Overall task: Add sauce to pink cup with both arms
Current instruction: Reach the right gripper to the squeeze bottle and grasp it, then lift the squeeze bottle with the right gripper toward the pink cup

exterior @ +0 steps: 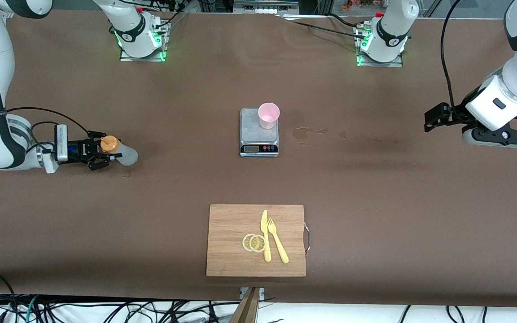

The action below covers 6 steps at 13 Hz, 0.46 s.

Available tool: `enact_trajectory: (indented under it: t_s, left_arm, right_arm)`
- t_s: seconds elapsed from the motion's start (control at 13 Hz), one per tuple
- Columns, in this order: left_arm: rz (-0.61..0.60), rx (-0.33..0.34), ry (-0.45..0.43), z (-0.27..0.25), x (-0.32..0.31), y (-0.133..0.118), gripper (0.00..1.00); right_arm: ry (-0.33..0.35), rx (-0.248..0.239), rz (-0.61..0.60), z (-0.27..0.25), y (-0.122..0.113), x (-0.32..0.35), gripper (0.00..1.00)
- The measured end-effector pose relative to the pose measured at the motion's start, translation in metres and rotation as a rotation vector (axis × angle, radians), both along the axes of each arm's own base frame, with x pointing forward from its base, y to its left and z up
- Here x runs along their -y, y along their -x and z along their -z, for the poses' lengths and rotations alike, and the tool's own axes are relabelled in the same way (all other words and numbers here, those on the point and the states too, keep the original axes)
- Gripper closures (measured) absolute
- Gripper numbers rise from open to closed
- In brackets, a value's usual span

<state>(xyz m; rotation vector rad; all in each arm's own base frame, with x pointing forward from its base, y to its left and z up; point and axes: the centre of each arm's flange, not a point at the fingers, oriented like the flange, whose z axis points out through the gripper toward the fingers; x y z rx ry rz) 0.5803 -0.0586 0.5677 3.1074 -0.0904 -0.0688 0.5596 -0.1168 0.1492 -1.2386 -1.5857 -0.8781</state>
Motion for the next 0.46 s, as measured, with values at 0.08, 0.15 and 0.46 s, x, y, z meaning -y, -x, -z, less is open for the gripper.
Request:
enact_trajectory:
  t_s: [0.08,0.15,0.46]
  left_arm:
    - [0.0,0.0,0.0,0.0,0.0,0.0,0.0]
    - [0.0,0.0,0.0,0.0,0.0,0.0,0.0]
    - [0.0,-0.001,0.0,0.0,0.0,0.0,0.0]
  right_arm:
    - [0.0,0.004,-0.002,0.0,0.0,0.0,0.53]
    - [0.003,0.013,-0.003,-0.001,-0.001,-0.001,0.55]
    - [0.087,0.08,0.002,-0.032,-0.028,-0.024,0.6]
